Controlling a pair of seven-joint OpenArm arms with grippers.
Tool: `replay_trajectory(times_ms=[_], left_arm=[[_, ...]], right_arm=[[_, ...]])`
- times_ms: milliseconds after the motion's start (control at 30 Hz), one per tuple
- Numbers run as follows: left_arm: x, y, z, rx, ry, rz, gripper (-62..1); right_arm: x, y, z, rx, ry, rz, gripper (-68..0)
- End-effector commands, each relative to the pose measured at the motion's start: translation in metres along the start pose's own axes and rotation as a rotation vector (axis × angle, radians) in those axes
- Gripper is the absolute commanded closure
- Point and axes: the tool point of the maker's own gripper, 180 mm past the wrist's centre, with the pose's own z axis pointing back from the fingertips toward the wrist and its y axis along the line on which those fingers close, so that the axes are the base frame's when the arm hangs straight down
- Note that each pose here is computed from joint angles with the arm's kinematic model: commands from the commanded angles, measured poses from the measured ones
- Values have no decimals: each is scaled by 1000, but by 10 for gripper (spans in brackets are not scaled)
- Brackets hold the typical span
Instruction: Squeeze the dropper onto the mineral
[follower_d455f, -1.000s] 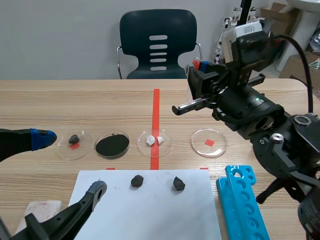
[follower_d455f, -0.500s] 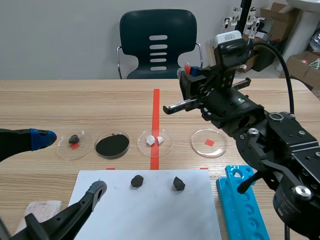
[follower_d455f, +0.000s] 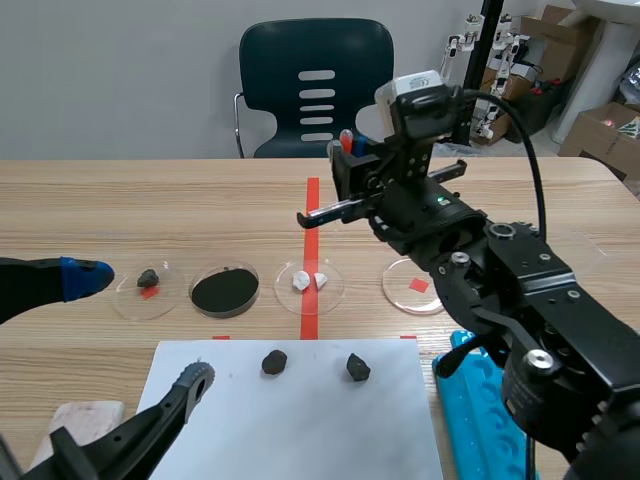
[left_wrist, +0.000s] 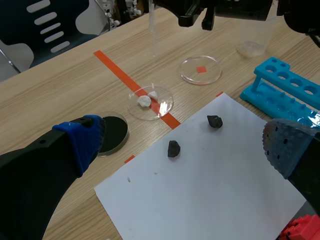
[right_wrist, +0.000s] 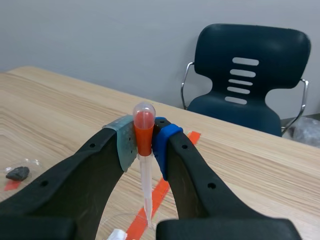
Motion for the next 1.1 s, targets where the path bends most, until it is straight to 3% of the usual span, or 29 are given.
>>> replay_trajectory(times_ms=[0, 433, 633, 1067], left_arm=[[7, 1, 0, 6, -29, 0, -623], [7, 1, 0, 6, -29, -1, -623], [7, 1, 0, 6, -29, -1, -623], [7, 1, 0, 6, -29, -1, -623]], right_arm=[[15, 4, -9, 16, -51, 4, -81], [-5, 37, -13, 95, -22, -15, -81], [-14, 39, -11, 101, -8, -14, -81], [-14, 36, -11, 88, -8, -9, -81]])
